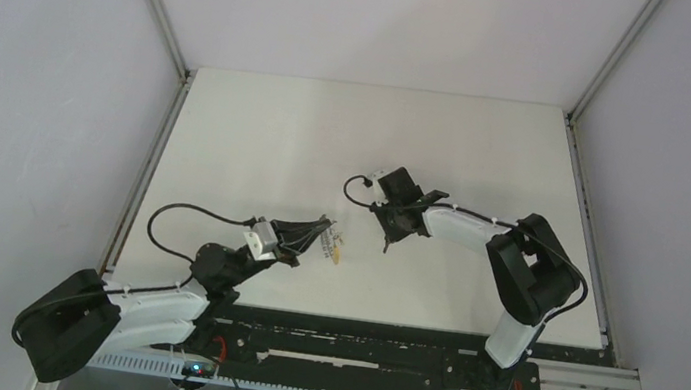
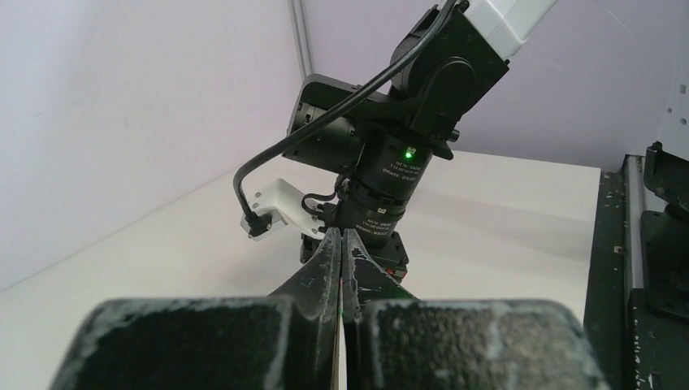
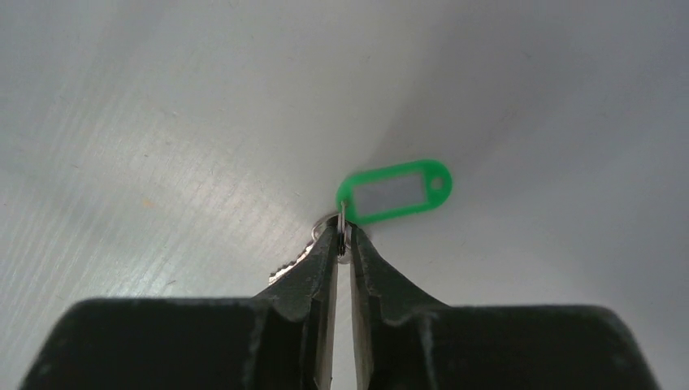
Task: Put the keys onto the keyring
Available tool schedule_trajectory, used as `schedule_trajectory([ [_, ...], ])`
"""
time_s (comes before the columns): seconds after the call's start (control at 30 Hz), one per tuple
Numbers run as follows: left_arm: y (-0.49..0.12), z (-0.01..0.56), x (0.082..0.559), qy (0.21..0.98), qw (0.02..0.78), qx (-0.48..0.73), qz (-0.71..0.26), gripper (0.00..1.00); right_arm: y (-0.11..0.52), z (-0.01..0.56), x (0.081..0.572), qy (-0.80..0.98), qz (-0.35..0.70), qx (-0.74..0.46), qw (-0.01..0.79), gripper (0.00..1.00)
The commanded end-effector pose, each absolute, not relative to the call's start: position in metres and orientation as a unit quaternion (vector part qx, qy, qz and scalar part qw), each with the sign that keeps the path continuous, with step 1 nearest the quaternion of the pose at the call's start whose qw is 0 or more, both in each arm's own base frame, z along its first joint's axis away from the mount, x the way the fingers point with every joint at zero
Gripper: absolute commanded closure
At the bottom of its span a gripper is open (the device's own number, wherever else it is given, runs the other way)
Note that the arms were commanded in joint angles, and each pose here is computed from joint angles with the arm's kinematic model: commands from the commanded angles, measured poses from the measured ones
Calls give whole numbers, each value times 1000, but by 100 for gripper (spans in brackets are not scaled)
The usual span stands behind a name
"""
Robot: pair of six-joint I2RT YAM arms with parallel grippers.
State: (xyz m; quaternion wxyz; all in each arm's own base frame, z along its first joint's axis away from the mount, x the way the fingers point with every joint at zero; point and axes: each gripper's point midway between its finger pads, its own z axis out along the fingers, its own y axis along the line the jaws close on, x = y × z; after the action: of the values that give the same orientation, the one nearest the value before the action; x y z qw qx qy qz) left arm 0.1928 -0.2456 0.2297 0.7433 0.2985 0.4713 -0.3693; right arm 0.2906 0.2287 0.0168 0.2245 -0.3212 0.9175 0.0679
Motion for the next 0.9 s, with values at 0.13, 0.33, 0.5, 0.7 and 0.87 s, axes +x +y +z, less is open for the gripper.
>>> schedule_trajectory([
  [0.13, -242, 252, 192, 442, 762, 281, -381, 100, 256, 70, 296, 874, 133, -352, 308, 67],
  [0.33, -245, 260, 192, 433, 762, 284, -389, 100, 262, 153, 279, 802, 207, -393, 399, 54],
  [0.5, -251, 267, 189, 422, 757, 291, -405, 100, 267, 214, 252, 714, 285, -441, 463, 51],
  [0.7, -256, 278, 182, 404, 752, 304, -423, 100, 277, 248, 214, 606, 357, -515, 490, 57],
  [0.87, -258, 291, 178, 386, 755, 304, -434, 100, 284, 263, 194, 546, 392, -550, 495, 59],
])
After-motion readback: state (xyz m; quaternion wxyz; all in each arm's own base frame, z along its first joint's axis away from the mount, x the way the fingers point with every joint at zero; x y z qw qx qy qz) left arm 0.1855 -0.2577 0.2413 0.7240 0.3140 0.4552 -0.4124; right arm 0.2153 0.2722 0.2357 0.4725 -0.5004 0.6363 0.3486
